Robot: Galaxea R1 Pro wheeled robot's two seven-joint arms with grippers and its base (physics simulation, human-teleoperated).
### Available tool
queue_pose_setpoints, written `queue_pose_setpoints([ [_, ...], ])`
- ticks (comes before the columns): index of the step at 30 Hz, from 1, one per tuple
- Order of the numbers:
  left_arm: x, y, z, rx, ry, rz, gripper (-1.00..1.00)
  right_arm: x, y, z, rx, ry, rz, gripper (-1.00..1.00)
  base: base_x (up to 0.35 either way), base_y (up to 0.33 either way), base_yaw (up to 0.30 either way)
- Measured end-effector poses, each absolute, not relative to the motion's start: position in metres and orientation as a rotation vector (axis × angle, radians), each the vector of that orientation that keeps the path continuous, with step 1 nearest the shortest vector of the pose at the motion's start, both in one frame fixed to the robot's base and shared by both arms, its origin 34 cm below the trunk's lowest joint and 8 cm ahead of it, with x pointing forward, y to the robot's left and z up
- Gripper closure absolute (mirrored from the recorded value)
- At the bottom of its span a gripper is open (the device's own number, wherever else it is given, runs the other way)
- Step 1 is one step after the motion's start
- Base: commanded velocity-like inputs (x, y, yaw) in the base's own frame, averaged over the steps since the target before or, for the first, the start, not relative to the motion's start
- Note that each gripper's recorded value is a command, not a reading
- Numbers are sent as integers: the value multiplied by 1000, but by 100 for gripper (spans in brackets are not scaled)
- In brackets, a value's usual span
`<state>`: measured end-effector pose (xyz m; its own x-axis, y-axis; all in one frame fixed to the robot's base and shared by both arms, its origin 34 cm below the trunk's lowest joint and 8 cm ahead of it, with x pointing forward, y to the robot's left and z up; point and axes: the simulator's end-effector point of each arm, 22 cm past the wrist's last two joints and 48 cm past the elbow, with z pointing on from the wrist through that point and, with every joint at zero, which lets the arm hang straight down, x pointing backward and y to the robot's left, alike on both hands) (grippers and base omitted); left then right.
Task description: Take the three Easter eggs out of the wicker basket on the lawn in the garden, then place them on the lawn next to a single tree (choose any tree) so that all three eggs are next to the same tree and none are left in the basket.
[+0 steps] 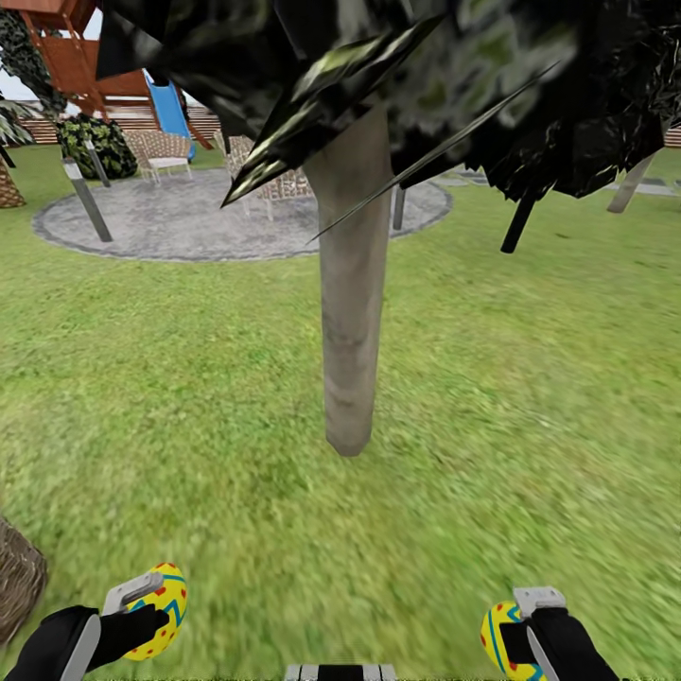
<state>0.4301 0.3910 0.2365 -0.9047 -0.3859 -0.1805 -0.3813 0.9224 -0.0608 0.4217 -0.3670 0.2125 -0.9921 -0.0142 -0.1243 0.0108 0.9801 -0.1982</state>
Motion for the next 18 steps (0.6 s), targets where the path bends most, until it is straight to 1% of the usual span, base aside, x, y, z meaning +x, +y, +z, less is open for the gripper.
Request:
queue_pose_setpoints([
  [18,400,388,204,-610,2988,-19,100,399,-366,186,-14,3075,-307,100,0,0,0],
])
